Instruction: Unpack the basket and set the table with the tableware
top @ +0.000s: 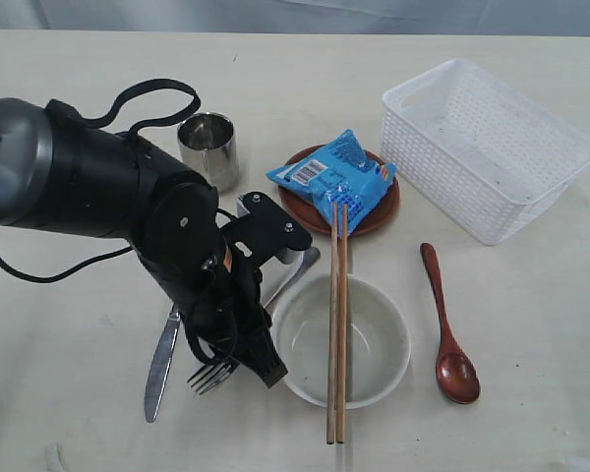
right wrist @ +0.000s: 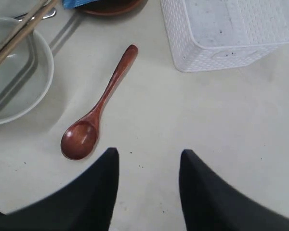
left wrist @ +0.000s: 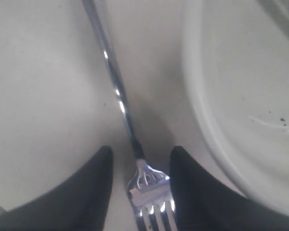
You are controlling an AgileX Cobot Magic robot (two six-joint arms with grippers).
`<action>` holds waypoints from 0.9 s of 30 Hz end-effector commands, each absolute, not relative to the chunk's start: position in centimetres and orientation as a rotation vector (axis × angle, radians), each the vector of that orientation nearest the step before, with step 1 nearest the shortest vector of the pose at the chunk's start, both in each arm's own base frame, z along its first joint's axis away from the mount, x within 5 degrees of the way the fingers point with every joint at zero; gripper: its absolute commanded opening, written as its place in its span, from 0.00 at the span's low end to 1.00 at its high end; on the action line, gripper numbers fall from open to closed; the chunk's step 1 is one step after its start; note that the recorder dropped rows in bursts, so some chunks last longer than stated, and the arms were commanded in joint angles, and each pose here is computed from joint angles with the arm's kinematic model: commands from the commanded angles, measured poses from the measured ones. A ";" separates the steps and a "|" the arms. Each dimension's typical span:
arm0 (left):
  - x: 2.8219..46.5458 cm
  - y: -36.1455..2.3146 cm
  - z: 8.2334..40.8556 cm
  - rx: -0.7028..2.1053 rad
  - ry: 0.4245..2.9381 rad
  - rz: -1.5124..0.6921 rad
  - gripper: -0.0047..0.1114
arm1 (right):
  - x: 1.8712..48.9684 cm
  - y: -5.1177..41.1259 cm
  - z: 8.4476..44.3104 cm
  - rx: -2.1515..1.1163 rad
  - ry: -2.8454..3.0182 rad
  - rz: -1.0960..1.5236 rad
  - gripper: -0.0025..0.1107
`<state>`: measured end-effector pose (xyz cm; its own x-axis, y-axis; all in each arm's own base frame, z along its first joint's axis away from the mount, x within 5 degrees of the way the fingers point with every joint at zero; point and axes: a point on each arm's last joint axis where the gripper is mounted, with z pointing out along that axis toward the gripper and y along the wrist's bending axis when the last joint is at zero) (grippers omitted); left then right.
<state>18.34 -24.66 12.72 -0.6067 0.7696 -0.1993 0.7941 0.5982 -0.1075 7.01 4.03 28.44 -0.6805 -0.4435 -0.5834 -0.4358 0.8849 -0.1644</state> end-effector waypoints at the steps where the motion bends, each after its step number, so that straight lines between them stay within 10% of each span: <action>1: 18.1 -24.7 12.3 1.304 2.709 -0.282 0.24 | 6.9 3.9 28.4 -0.628 2.408 -0.013 0.37; 7: 18.1 -24.7 12.2 1.307 2.713 -0.280 0.04 | 6.9 3.9 28.4 -0.628 2.408 -0.013 0.37; 27: 17.8 -24.4 12.2 1.060 2.876 -0.274 0.04 | 6.9 3.9 28.4 -0.628 2.410 -0.011 0.37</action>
<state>18.41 -24.77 12.73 -0.7351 0.6518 -0.1866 0.6767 0.7221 -0.1437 7.00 4.04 28.43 -0.6814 -0.4430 -0.5827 -0.4362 0.8850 -0.1627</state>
